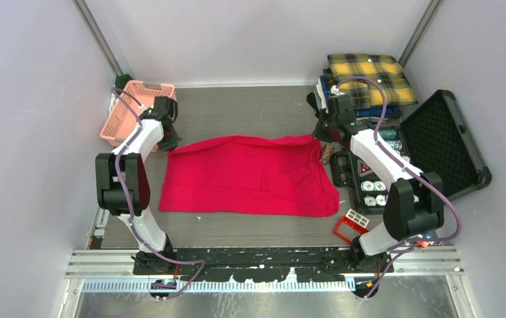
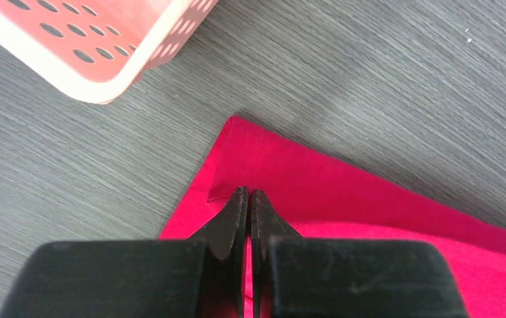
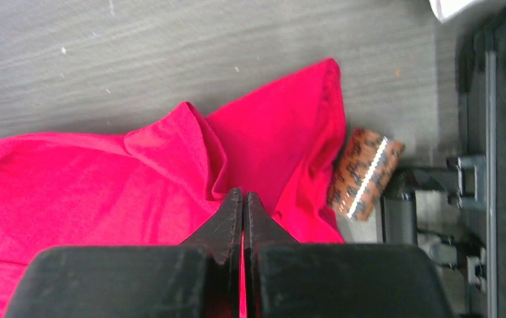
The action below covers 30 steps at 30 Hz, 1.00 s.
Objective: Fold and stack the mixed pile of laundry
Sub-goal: Fold the T-shirt at the center of the board.
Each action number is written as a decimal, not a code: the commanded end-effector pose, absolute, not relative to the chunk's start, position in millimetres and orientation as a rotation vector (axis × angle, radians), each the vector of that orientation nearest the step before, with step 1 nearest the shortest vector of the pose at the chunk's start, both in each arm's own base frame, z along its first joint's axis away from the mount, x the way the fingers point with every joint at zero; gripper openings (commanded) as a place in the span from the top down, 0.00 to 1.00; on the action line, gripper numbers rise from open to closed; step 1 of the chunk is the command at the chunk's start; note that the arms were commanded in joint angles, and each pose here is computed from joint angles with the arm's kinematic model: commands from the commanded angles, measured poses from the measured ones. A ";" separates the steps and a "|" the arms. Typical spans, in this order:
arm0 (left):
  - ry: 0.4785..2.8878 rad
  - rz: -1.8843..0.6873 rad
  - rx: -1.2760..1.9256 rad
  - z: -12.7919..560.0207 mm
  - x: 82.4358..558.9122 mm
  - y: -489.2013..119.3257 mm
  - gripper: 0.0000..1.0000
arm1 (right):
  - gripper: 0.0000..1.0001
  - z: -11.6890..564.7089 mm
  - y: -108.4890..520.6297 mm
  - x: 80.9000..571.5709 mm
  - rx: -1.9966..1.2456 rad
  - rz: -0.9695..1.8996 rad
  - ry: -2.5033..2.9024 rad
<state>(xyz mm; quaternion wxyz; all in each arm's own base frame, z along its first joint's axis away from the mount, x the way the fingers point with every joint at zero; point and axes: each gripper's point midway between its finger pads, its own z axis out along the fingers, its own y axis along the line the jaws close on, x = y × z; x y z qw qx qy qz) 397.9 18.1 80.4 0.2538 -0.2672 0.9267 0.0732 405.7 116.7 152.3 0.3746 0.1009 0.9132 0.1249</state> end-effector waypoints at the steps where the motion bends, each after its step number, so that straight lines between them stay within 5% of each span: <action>1: 2.427 0.203 -0.753 100.3 402.8 31.6 1.00 | 0.99 161.1 102.0 387.3 0.298 0.270 2.296; 30: 2.437 0.119 -0.828 80.7 373.7 29.1 1.00 | 0.99 108.0 94.5 318.1 0.403 0.203 2.438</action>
